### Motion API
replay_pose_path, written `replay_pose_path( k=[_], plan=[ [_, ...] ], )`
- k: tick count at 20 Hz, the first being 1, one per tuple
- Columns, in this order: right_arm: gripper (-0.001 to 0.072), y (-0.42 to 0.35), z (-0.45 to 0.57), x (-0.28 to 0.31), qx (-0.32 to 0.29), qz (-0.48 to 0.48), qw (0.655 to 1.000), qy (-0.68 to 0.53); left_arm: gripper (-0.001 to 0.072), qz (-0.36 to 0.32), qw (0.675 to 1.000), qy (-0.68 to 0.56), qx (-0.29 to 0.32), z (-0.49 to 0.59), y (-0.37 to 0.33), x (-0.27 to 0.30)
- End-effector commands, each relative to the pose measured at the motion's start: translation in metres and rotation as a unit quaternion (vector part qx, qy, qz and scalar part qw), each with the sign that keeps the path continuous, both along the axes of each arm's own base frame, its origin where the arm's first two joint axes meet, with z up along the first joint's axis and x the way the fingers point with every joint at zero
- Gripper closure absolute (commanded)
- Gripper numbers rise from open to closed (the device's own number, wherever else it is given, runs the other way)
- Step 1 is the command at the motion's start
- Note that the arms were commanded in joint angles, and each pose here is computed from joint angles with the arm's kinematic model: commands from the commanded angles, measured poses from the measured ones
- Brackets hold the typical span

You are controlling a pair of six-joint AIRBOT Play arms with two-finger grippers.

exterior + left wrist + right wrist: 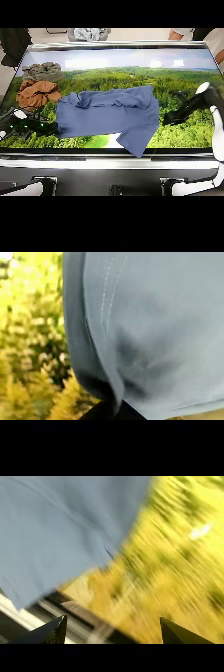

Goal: Fold the shirts.

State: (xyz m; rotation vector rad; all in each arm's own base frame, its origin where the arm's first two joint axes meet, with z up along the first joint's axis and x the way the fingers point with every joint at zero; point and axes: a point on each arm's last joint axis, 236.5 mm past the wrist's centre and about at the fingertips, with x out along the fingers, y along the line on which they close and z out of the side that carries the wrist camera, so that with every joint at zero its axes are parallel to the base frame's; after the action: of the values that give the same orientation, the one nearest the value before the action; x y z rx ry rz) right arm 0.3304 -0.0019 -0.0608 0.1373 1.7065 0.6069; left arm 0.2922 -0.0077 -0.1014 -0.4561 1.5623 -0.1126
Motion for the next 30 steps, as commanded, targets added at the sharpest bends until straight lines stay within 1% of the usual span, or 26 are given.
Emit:
replay_pose_path(
  k=[1,2,4,6,7,9,10,11,13,14,15,16,17,18,19,20,21,22,23,24,26,28,30],
  plan=[
    [0.0053,0.029,-0.034,0.011,0.013,-0.018,0.999,-0.038,0.0683,-0.007,1.000,-0.023,-0.002,0.016,-0.003,0.003],
    [0.0124,0.031,-0.035,0.016,0.015,-0.032,0.998,-0.045,0.0683,-0.007,0.999,-0.031,0.000,0.021,-0.002,0.005],
    [0.0155,0.041,-0.033,0.026,0.038,-0.051,0.996,-0.057,0.0683,-0.010,0.999,-0.044,0.003,0.028,-0.003,0.006],
    [0.0159,0.054,-0.034,0.028,0.065,-0.064,0.995,-0.049,0.0683,-0.012,0.999,-0.051,0.005,0.032,-0.003,0.008],
    [0.0208,0.057,-0.036,0.028,0.071,-0.070,0.994,-0.045,0.0683,-0.012,0.998,-0.054,0.006,0.034,-0.002,0.010],
    [0.0375,0.058,-0.039,0.025,0.071,-0.080,0.994,-0.030,0.0683,-0.011,0.998,-0.063,0.009,0.039,-0.001,0.016],
    [0.0608,0.057,-0.039,0.025,0.071,-0.079,0.994,-0.031,0.0683,-0.015,0.997,-0.074,0.011,0.044,0.001,0.022],
    [0.0668,0.055,-0.031,0.025,0.073,-0.065,0.995,-0.035,0.0684,-0.028,0.995,-0.094,0.017,0.057,0.003,0.031],
    [0.0670,0.045,0.013,0.047,0.066,-0.004,0.991,-0.120,0.0686,-0.036,0.982,-0.182,0.043,0.121,0.011,0.063],
    [0.0670,0.032,0.054,0.069,0.038,0.016,0.981,-0.191,0.0685,-0.030,0.966,-0.250,0.062,0.174,0.016,0.082],
    [0.0670,0.018,0.111,0.093,-0.001,0.017,0.961,-0.277,0.0685,-0.024,0.942,-0.326,0.081,0.239,0.019,0.093],
    [0.0670,0.009,0.182,0.109,-0.028,0.010,0.930,-0.368,0.0685,-0.022,0.912,-0.399,0.099,0.306,0.018,0.096],
    [0.0670,0.005,0.264,0.113,-0.061,0.010,0.882,-0.468,0.0684,-0.019,0.874,-0.471,0.117,0.375,0.016,0.088],
    [0.0670,-0.001,0.359,0.101,-0.109,0.012,0.810,-0.577,0.0684,-0.016,0.824,-0.550,0.139,0.451,0.011,0.068],
    [0.0670,-0.004,0.446,0.072,-0.152,0.006,0.727,-0.669,0.0685,-0.008,0.767,-0.622,0.158,0.520,0.005,0.040],
    [0.0670,-0.004,0.528,0.026,-0.193,-0.003,0.633,-0.750,0.0684,0.013,0.716,-0.680,0.160,0.575,-0.001,0.009],
    [0.0670,-0.001,0.580,-0.021,-0.226,-0.004,0.560,-0.797,0.0684,0.035,0.675,-0.723,0.140,0.615,-0.010,-0.020],
    [0.0670,0.001,0.608,-0.067,-0.249,-0.012,0.513,-0.821,0.0684,0.039,0.642,-0.758,0.104,0.643,-0.028,-0.050],
    [0.0670,0.001,0.616,-0.099,-0.264,-0.021,0.500,-0.825,0.0684,0.034,0.621,-0.779,0.082,0.658,-0.042,-0.072],
    [0.0670,0.000,0.616,-0.121,-0.272,-0.030,0.499,-0.822,0.0684,0.033,0.607,-0.790,0.079,0.665,-0.047,-0.087],
    [0.0670,-0.004,0.619,-0.152,-0.291,-0.044,0.489,-0.821,0.0684,0.037,0.591,-0.800,0.097,0.672,-0.045,-0.105],
    [0.0670,-0.005,0.624,-0.168,-0.302,-0.049,0.475,-0.825,0.0684,0.025,0.590,-0.799,0.112,0.669,-0.046,-0.108],
    [0.0670,-0.006,0.621,-0.169,-0.305,-0.048,0.481,-0.821,0.0684,0.019,0.599,-0.792,0.114,0.663,-0.047,-0.106]
  ],
)
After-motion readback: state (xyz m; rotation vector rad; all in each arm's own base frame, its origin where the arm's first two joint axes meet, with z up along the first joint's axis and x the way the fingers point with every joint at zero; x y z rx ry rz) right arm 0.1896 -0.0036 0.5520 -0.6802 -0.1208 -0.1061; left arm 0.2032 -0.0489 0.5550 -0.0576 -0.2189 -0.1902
